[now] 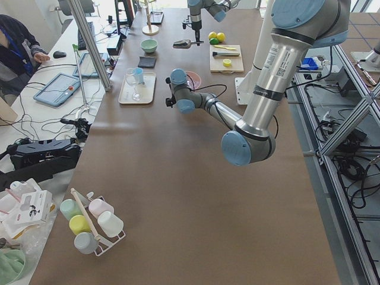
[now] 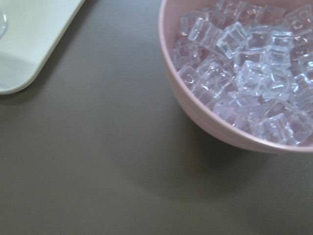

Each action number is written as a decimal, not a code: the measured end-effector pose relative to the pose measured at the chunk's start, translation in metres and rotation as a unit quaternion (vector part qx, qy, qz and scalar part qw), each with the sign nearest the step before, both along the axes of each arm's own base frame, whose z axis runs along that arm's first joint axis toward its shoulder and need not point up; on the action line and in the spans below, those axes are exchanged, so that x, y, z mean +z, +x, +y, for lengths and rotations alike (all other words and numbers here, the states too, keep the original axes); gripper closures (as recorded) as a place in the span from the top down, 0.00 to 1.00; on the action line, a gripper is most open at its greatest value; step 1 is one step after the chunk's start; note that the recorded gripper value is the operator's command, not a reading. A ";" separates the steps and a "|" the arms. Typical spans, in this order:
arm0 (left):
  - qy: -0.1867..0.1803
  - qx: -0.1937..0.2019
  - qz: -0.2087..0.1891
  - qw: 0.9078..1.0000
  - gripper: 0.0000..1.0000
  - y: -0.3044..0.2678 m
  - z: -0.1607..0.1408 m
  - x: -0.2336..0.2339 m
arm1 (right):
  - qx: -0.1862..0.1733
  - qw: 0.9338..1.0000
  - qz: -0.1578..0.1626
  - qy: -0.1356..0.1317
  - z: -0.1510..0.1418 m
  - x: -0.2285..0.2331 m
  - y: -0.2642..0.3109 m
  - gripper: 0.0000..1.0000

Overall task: Put ice in cup with scoop
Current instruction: 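Lift the scoop with the right gripper while the left gripper reaches the bowl rim, then carry the scoop over the pink bowl while the left gripper holds the bowl, then dip the scoop into the ice cubes and scoop them with the right gripper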

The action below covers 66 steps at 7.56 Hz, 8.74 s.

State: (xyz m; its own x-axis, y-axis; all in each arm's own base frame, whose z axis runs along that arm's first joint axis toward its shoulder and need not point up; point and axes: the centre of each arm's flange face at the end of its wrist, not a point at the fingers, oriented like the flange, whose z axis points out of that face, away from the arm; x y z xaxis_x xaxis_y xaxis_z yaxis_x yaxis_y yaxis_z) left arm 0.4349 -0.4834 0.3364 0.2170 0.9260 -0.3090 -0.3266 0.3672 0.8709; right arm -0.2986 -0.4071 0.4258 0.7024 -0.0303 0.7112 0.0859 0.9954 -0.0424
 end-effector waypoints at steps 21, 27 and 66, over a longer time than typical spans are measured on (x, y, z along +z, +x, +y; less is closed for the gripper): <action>0.142 0.100 0.053 0.983 0.97 0.107 -0.001 -0.017 | -0.581 0.732 0.156 0.320 -0.063 -0.265 -0.041 0.00; 0.150 0.118 0.051 0.980 0.97 0.109 -0.003 -0.011 | -0.603 0.717 0.185 0.297 -0.074 -0.284 -0.133 0.00; 0.148 0.118 0.048 0.981 0.97 0.108 -0.003 -0.005 | -0.428 0.816 0.140 0.362 -0.051 -0.272 -0.267 0.00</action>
